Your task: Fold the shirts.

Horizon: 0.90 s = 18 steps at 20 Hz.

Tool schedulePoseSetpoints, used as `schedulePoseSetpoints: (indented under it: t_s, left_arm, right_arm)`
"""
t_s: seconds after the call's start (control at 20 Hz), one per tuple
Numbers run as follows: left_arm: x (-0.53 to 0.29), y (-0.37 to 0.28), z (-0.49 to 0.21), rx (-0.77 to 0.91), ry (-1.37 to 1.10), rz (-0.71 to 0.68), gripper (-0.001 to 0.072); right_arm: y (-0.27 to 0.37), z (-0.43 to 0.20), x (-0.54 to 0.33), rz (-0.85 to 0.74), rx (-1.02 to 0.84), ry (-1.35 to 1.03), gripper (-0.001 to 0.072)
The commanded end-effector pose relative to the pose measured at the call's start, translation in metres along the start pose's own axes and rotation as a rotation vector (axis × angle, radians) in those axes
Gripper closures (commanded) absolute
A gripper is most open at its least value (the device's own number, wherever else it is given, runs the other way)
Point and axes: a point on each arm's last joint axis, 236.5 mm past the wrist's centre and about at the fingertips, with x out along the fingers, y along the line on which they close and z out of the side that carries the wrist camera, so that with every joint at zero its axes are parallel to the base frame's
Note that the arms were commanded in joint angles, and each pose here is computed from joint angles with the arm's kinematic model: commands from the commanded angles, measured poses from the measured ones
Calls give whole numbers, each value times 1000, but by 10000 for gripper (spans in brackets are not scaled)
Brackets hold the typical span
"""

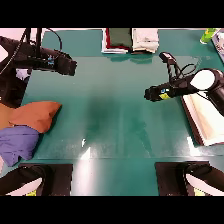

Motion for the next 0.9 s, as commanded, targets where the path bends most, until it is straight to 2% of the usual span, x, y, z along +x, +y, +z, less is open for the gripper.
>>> schedulePoseSetpoints:
  t_s: [0.0,0.55,0.65,0.75,0.85]
  left_arm:
    - [0,0,0,0,0,-1,682]
    - [0,0,0,0,-1,0,682]
    - [-1,0,18,-1,-75,0,682]
    - [-2,25,16,50,-66,91,682]
    - [-15,90,-25,-8,105,275,682]
  right_arm:
    - [0,0,0,2,1,1,694]
    - [1,0,0,2,1,2,694]
    - [1,0,0,2,1,2,693]
    - [1,-1,0,2,1,3,694]
    - [1,-1,0,2,1,5,693]
